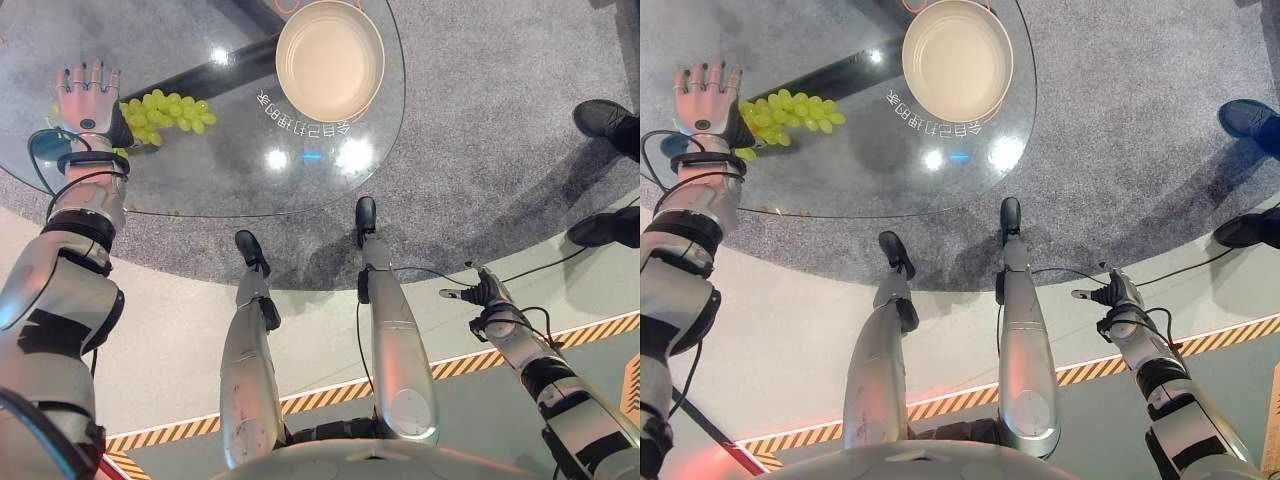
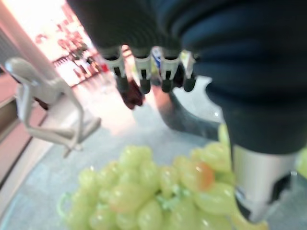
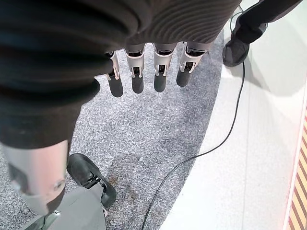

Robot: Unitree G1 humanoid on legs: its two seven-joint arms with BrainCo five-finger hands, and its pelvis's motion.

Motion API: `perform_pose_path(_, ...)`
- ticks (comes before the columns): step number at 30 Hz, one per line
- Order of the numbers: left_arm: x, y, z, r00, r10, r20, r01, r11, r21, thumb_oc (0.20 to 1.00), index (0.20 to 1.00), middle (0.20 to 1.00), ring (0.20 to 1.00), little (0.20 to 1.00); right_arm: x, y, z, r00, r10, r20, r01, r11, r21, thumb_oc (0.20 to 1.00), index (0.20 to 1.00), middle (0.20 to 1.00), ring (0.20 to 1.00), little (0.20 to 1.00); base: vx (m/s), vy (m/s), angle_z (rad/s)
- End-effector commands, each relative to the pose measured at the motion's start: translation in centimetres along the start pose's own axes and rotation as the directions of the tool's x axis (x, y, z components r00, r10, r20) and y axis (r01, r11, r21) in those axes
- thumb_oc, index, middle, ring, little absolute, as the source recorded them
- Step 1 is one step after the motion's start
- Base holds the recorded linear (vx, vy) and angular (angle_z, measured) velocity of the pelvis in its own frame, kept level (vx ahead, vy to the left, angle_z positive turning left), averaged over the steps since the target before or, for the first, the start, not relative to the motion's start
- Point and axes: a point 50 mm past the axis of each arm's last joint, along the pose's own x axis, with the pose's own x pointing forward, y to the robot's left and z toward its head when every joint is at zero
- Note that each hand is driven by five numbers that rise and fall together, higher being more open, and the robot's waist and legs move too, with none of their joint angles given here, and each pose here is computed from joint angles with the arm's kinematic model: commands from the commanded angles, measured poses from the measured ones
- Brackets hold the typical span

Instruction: Pick up fruits into the plate

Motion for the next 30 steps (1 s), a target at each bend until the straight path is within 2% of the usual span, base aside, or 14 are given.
perform_pose_path(1, 0.4, 0.8, -3.6, 0.993, -0.06, -0.104, 0.065, 0.997, 0.046, 1.0, 1.0, 1.0, 1.0, 1.0, -0.7, -0.8, -1.4, 1.0, -0.027, -0.01, 0.027, 0.999, -0.024, 1.0, 1.0, 1.0, 1.0, 1.0, 0.04, 0.019, -0.02)
perform_pose_path(6, -0.1, 0.0, -4.8, 0.981, -0.14, -0.133, 0.156, 0.981, 0.119, 1.0, 1.0, 1.0, 1.0, 1.0, -0.7, -1.4, -1.1, 0.999, -0.046, 0.014, 0.046, 0.999, -0.009, 1.0, 1.0, 1.0, 1.0, 1.0, 0.0, 0.001, -0.01)
perform_pose_path(15, -0.1, -0.1, -5.4, 0.961, -0.204, -0.185, 0.23, 0.964, 0.136, 1.0, 1.0, 1.0, 1.0, 1.0, -0.5, -2.5, -0.1, 0.995, -0.091, 0.044, 0.089, 0.995, 0.039, 1.0, 1.0, 1.0, 1.0, 1.0, 0.0, 0.001, -0.02)
perform_pose_path(24, 0.0, 0.7, -6.5, 0.95, -0.124, -0.287, 0.148, 0.987, 0.064, 1.0, 1.0, 1.0, 1.0, 1.0, -0.2, -2.7, 1.0, 0.994, -0.084, 0.077, 0.078, 0.994, 0.08, 1.0, 1.0, 1.0, 1.0, 1.0, 0.0, -0.018, -0.01)
perform_pose_path(30, 0.1, 0.7, -6.2, 0.947, -0.125, -0.297, 0.142, 0.989, 0.036, 1.0, 1.0, 1.0, 1.0, 1.0, -0.1, -2.6, 1.5, 0.993, -0.083, 0.088, 0.074, 0.992, 0.097, 1.0, 1.0, 1.0, 1.0, 1.0, 0.0, 0.0, 0.0)
